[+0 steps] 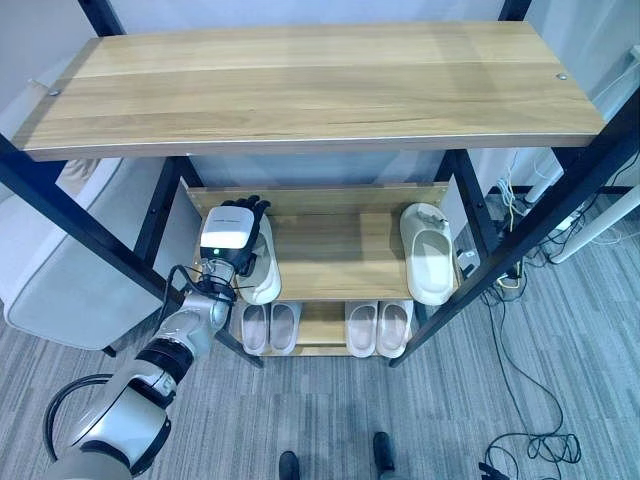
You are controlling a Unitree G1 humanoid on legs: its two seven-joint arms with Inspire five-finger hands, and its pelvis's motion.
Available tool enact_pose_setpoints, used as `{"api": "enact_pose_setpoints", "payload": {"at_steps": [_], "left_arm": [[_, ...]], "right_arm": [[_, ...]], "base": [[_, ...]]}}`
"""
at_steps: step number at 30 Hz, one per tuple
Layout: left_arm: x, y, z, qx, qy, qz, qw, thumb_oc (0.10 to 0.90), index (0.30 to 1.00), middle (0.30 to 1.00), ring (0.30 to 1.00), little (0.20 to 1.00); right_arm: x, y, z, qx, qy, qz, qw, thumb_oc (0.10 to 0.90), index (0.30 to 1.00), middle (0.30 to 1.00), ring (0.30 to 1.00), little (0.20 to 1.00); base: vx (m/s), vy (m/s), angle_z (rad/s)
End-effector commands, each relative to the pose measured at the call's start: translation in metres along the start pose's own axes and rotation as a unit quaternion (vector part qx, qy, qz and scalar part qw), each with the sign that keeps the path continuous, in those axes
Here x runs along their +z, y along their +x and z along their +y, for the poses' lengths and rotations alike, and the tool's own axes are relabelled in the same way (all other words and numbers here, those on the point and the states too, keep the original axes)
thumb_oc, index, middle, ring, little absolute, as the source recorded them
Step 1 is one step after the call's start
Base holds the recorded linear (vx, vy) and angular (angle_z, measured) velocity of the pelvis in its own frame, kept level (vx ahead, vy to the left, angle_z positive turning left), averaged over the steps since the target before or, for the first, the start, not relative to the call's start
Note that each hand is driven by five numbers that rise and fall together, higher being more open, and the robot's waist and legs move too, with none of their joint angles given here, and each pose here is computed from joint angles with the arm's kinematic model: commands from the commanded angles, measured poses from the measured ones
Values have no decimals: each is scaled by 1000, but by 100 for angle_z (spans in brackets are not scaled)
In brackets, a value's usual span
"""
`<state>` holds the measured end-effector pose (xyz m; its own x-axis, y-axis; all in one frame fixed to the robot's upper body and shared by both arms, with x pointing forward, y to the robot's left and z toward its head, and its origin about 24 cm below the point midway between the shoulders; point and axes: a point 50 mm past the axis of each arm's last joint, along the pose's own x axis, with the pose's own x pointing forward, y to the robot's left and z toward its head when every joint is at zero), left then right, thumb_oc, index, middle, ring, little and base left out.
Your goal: Arrange the slippers neatly on the shoe rack.
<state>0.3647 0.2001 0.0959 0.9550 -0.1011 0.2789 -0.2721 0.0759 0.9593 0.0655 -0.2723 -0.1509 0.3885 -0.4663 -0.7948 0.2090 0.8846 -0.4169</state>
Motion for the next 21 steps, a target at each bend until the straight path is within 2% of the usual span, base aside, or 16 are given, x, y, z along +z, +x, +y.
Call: {"api": "enact_pose_setpoints", "payload": {"at_steps": [1,2,3,4,7,12,21], "left_arm": [[-7,58,83,150,14,34,988,704,756,756,756,756],[-6,58,84,150,14,34,988,595,592,592,592,592],[-3,63,88,154,3,34,987,460,389,389,389,389],[-1,64,88,153,-6,37,988,400,300,300,300,300],[7,65,86,151,-35,34,987,400,300,300,300,300],[44,54,73,167,-148,-16,975,400,300,300,300,300],[115,33,55,157,-214,-128,956,400,300,300,300,300]], "right_arm": [[10,3,-21,-41,-6,-30,999,800,900,900,900,900],[10,3,-21,-41,-6,-31,999,800,900,900,900,900],[12,4,-18,-38,-4,-34,999,800,900,900,900,900],[12,3,-16,-36,-4,-35,999,800,900,900,900,900],[15,4,-14,-35,2,-40,999,800,900,900,900,900],[28,5,-6,-29,18,-62,997,800,900,900,900,900],[48,7,-4,-32,14,-91,995,800,900,900,900,900]], "base": [[-33,-6,0],[-54,-7,-1],[-26,-2,-4],[-38,-2,-3],[-10,-2,0],[-19,-8,-2],[-13,-9,0]]}}
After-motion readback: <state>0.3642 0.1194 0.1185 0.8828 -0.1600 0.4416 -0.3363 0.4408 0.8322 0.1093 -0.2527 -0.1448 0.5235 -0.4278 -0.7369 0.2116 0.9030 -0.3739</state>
